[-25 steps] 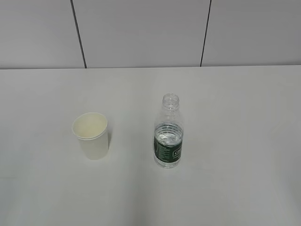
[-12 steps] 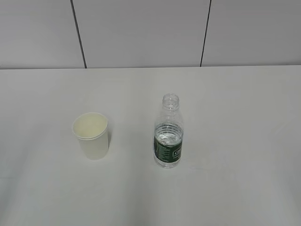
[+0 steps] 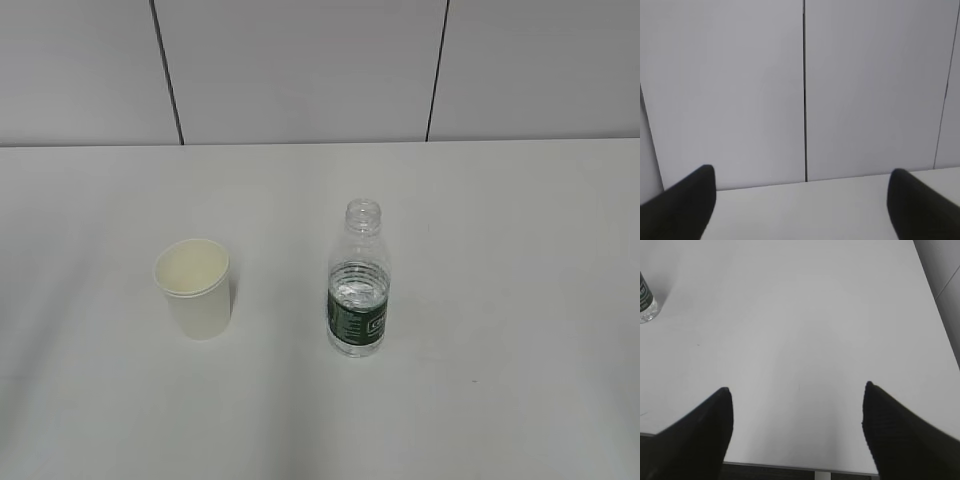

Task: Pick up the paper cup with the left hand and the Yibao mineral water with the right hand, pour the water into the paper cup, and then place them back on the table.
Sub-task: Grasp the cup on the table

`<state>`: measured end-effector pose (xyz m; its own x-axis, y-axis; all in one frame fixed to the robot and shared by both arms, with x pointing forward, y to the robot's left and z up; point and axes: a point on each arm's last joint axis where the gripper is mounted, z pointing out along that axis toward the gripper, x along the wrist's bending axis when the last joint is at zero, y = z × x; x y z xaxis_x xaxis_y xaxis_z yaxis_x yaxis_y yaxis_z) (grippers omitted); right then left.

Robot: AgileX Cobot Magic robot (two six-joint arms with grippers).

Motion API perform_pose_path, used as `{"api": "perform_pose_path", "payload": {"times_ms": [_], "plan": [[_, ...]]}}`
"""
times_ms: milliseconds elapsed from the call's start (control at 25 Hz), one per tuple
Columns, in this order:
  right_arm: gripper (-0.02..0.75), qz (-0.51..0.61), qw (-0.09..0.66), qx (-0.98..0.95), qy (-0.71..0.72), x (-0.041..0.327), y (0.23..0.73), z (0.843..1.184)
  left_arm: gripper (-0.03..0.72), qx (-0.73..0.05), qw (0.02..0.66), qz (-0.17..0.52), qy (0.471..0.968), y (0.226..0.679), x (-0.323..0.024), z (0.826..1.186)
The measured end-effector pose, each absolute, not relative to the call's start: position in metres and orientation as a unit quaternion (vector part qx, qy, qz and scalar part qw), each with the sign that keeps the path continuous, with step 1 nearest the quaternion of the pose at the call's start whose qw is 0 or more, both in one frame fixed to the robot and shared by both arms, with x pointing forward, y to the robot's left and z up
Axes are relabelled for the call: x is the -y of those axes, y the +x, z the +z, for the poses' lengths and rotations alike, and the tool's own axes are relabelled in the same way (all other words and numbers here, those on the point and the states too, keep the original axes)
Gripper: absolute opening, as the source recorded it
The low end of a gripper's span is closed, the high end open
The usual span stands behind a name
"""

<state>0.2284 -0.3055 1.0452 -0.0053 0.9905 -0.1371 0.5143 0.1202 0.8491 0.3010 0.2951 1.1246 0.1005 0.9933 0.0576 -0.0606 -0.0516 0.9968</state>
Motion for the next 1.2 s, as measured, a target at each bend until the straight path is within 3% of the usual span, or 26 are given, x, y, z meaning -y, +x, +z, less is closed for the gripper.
{"api": "perform_pose_path", "payload": {"times_ms": [360,720,1000,1200], "plan": [[0.592,0.306,0.389,-0.639,0.588,0.306,0.228,1.045,0.654,-0.435,0.51,0.489,0.558,0.366,-0.283,1.116],[0.592,0.306,0.389,-0.639,0.588,0.306,0.228,1.045,0.64,-0.472,0.488,0.446,0.584,0.429,-0.273,1.081],[0.592,0.306,0.389,-0.639,0.588,0.306,0.228,1.045,0.636,-0.492,0.5,0.422,0.575,0.434,-0.271,1.023],[0.592,0.306,0.389,-0.639,0.588,0.306,0.228,1.045,0.631,-0.469,0.496,0.416,0.601,0.422,-0.268,0.99]]}}
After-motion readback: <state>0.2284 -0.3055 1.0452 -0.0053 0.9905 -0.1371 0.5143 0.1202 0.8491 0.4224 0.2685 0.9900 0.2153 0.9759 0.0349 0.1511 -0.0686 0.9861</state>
